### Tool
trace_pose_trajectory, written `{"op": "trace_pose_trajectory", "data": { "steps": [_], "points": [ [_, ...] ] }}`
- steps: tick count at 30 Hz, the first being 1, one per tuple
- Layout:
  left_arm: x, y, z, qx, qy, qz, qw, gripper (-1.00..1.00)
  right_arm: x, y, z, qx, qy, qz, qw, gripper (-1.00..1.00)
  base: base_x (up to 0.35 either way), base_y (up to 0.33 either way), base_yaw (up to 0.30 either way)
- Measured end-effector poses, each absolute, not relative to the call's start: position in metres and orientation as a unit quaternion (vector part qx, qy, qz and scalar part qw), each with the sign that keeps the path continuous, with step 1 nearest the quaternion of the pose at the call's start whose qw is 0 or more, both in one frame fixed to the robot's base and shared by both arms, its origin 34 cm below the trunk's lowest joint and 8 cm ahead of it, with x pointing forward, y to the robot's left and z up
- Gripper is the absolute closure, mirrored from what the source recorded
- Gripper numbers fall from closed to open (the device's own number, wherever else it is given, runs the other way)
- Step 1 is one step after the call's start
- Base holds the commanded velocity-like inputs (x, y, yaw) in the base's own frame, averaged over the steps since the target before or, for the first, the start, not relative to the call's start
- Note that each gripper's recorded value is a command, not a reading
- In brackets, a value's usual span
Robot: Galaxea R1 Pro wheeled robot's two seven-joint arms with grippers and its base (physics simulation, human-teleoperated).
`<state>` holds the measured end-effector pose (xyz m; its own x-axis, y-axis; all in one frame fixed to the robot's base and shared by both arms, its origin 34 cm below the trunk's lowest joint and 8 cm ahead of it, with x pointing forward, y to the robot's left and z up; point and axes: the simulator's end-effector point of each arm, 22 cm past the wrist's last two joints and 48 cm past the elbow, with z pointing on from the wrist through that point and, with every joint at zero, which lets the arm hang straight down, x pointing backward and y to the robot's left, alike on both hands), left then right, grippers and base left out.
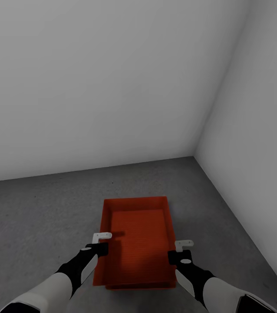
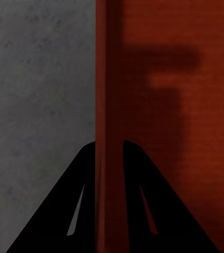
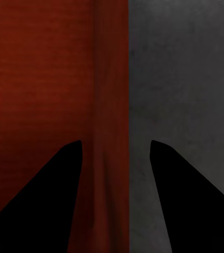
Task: Move the two storage containers from the living room to the garage. In the garage, place one container on the floor and stack the other container on top of it (either order is fine).
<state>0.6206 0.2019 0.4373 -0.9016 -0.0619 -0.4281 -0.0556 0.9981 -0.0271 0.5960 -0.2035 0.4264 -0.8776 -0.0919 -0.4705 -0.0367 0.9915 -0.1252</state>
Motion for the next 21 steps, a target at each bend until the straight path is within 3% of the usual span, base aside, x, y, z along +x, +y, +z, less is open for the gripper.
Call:
{"op": "trace_pose_trajectory", "data": {
  "steps": [21],
  "points": [
    [0.6156,0.2025,0.4344,-0.031,0.978,-0.005,0.208,1.0,0.5921,-0.2029,0.4239,-0.037,0.97,-0.056,0.235,1.0,0.0,0.0,0.0]
  ]
}}
